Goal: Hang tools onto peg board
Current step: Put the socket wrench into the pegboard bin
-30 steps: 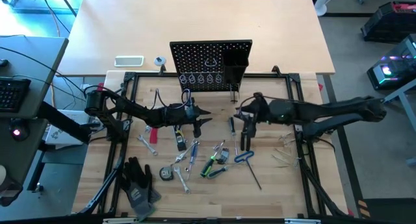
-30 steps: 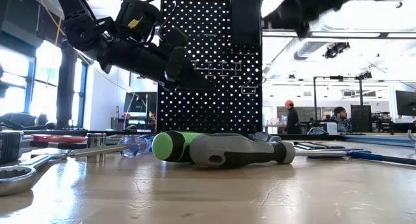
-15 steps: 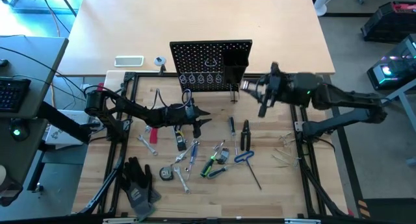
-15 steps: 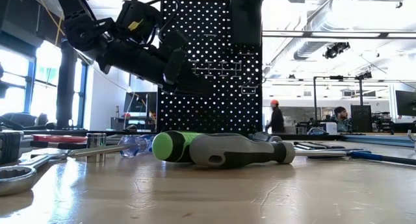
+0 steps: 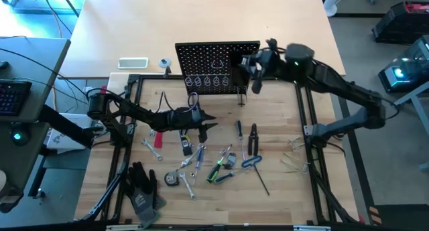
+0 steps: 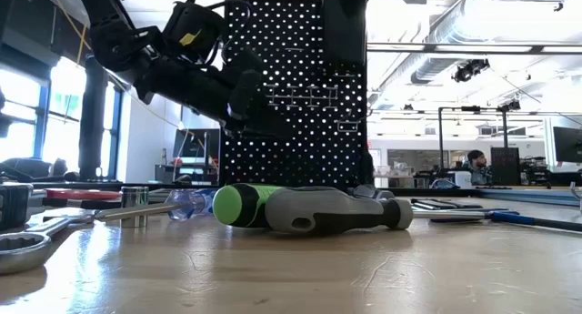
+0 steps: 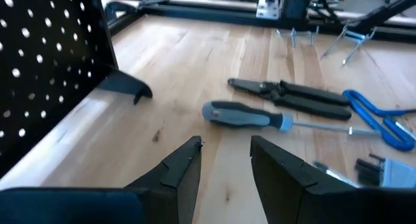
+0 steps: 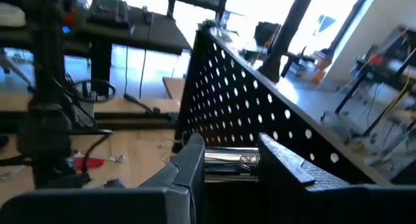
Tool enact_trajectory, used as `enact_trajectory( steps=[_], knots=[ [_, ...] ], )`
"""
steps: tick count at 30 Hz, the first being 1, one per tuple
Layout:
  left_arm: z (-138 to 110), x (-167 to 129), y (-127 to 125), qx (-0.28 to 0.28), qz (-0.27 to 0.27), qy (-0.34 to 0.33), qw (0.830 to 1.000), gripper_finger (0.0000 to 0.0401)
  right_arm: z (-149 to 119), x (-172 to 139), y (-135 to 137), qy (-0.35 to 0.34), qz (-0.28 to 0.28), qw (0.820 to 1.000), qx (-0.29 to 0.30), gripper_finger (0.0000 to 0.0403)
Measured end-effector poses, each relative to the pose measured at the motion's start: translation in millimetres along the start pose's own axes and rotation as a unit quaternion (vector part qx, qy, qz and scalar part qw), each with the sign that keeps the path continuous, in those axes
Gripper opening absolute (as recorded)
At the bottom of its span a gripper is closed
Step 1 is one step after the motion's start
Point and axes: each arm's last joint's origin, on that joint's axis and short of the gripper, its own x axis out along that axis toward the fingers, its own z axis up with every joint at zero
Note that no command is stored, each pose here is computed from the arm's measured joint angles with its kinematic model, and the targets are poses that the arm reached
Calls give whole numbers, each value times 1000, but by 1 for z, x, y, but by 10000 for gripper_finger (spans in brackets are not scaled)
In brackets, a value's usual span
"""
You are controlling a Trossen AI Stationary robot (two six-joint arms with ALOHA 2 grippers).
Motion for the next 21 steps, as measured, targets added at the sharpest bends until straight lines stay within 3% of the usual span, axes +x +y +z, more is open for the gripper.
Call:
enact_trajectory(
  steps=[7,14,21],
  knots=[
    [-8,-1,-2,7,-2,43,999,126,-3,13,-16,33,-5,999,18,100],
    [-11,-3,-2,9,-10,67,998,126,-5,13,-21,36,-16,999,33,175],
    [0,-14,-1,16,-11,71,997,126,-4,13,-21,35,-15,999,18,187]
  ],
)
